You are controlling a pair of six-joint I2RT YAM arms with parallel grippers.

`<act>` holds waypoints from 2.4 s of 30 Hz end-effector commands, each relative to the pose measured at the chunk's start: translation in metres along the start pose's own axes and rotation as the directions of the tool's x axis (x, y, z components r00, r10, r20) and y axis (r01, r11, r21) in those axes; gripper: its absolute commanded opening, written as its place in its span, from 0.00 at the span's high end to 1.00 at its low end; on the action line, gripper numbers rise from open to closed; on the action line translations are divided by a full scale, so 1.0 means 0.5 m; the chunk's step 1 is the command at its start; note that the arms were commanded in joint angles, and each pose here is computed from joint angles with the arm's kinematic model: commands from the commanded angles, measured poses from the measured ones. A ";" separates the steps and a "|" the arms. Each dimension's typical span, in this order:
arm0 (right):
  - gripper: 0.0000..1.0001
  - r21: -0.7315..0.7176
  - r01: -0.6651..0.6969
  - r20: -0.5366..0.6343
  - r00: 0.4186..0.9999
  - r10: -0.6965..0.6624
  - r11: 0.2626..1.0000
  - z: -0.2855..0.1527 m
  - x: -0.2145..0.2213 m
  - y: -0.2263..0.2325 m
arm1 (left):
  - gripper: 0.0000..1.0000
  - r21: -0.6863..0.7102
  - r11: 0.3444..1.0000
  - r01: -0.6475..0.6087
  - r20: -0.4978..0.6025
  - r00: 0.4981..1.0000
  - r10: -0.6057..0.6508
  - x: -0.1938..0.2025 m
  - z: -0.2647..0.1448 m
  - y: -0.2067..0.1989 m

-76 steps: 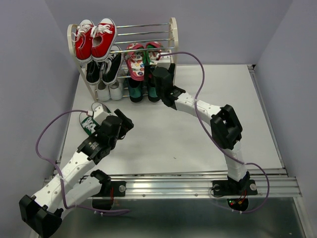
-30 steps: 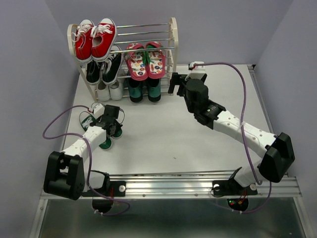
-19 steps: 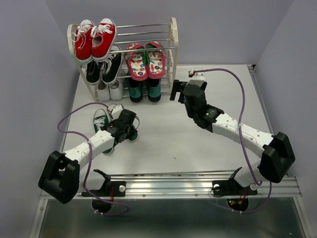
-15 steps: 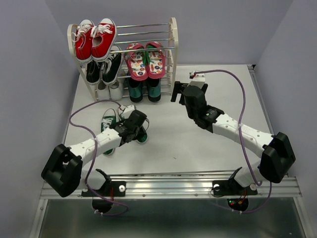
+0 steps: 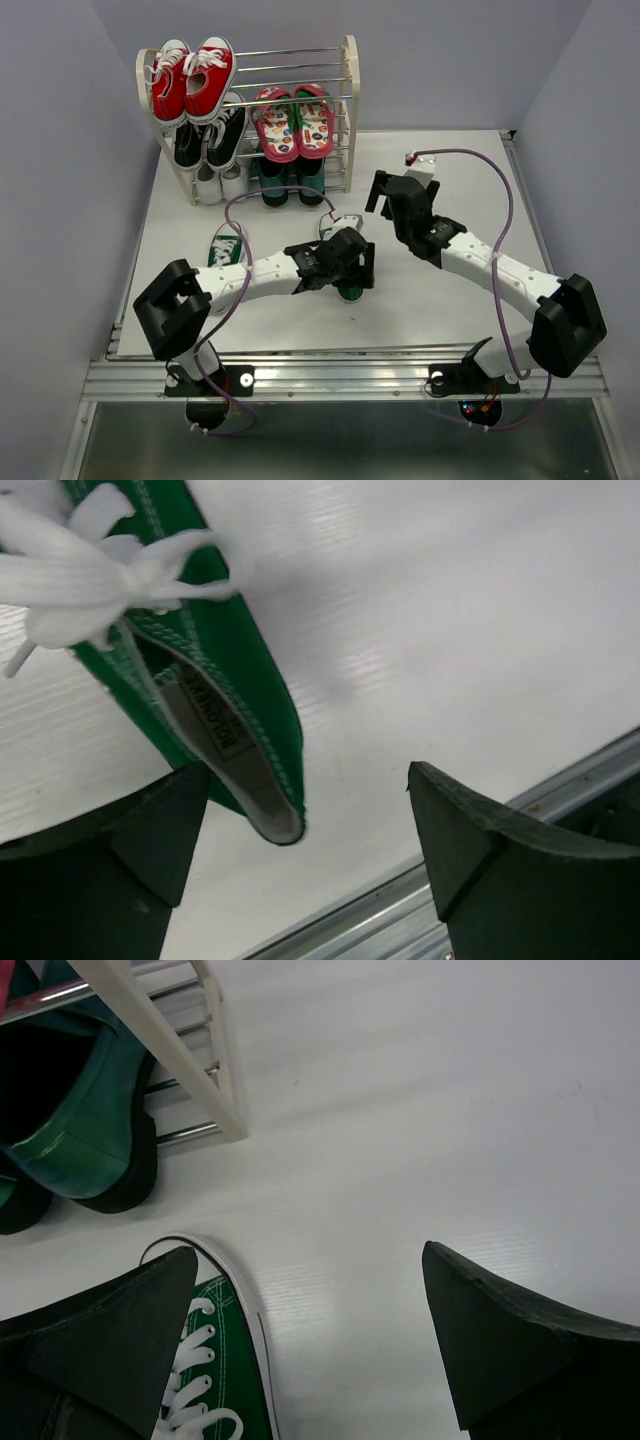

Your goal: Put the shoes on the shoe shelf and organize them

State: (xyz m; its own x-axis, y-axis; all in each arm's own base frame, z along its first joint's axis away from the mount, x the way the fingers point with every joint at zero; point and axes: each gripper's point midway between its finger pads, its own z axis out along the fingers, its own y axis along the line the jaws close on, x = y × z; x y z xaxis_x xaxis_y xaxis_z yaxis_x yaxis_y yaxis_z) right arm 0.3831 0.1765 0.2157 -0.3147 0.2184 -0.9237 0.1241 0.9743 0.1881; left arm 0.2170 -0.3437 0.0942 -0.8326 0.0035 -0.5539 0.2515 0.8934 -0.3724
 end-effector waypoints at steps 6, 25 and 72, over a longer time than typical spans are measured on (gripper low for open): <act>0.00 0.043 0.014 -0.133 0.991 -0.008 0.999 -0.050 0.048 -0.060 | 0.01 0.094 0.992 -0.088 0.171 0.983 0.071 -0.105 -0.113 -0.061; 0.00 -0.363 0.033 -0.686 0.667 -0.291 0.931 -0.229 0.311 0.018 | 0.01 -0.329 0.853 0.404 0.419 0.872 -0.251 -0.153 -0.234 0.372; 0.64 -0.153 0.186 -0.733 0.638 -0.238 0.971 -0.215 0.425 0.037 | 0.01 -0.308 0.841 0.444 0.406 0.861 -0.306 -0.117 -0.219 0.441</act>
State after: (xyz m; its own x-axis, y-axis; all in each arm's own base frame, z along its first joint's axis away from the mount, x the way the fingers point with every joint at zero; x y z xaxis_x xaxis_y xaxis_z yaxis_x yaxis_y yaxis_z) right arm 0.2239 0.2534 0.0613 -0.9184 -0.0277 -0.3948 -0.0830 0.9888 0.1237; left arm 0.2671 -0.1028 0.1237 -0.6106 -0.4564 -0.6472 -0.3126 0.8898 -0.3326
